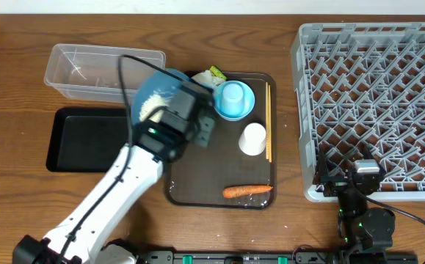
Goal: Sort waste into correct bins and load items into the dishwasher rack
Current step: 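Lift the blue bowl and carry it left over the black tray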
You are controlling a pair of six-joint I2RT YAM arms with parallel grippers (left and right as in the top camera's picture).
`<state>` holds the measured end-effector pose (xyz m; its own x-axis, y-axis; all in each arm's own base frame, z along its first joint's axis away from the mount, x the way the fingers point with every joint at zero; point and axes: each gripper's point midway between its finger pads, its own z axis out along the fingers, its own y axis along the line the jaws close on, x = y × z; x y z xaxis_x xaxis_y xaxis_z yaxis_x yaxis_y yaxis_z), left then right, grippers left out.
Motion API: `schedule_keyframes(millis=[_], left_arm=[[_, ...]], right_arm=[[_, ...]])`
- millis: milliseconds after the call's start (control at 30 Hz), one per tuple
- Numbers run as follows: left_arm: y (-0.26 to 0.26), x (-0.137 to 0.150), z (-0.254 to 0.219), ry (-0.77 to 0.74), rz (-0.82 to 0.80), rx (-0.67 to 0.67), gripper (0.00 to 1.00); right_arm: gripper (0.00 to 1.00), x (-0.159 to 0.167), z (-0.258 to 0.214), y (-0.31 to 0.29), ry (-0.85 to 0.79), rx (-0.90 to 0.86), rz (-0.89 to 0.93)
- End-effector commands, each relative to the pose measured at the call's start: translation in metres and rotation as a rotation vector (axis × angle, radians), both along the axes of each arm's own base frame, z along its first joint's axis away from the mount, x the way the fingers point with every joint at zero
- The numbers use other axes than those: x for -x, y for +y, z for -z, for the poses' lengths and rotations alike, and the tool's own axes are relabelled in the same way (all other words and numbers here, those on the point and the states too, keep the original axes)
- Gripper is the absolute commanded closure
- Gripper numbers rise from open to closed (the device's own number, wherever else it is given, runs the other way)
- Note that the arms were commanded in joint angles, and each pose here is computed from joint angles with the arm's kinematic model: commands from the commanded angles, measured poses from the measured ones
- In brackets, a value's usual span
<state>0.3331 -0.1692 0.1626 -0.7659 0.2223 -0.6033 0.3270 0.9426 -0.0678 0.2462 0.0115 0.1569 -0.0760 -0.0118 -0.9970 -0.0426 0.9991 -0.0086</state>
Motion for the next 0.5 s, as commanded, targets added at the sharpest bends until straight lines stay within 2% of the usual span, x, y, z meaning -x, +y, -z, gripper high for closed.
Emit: schedule_keyframes(millis=[0,233,467], left_arm=[[0.013,-0.018,-0.025,-0.047,-0.019,0.088,0.94],[0.05,-0.037,-0.032,-0.046,-0.101,0.195,0.94],[0.074,-0.046,-0.044,-0.018,-0.161,0.389,0.94]], right_arm=[[0.01,0.0,0.002,-0.003,0.004,-0.014,0.015],[0.01,0.0,0.002,-0.003,0.004,-0.014,0.015],[0.01,0.0,0.002,-0.003,0.004,-0.014,0.015]])
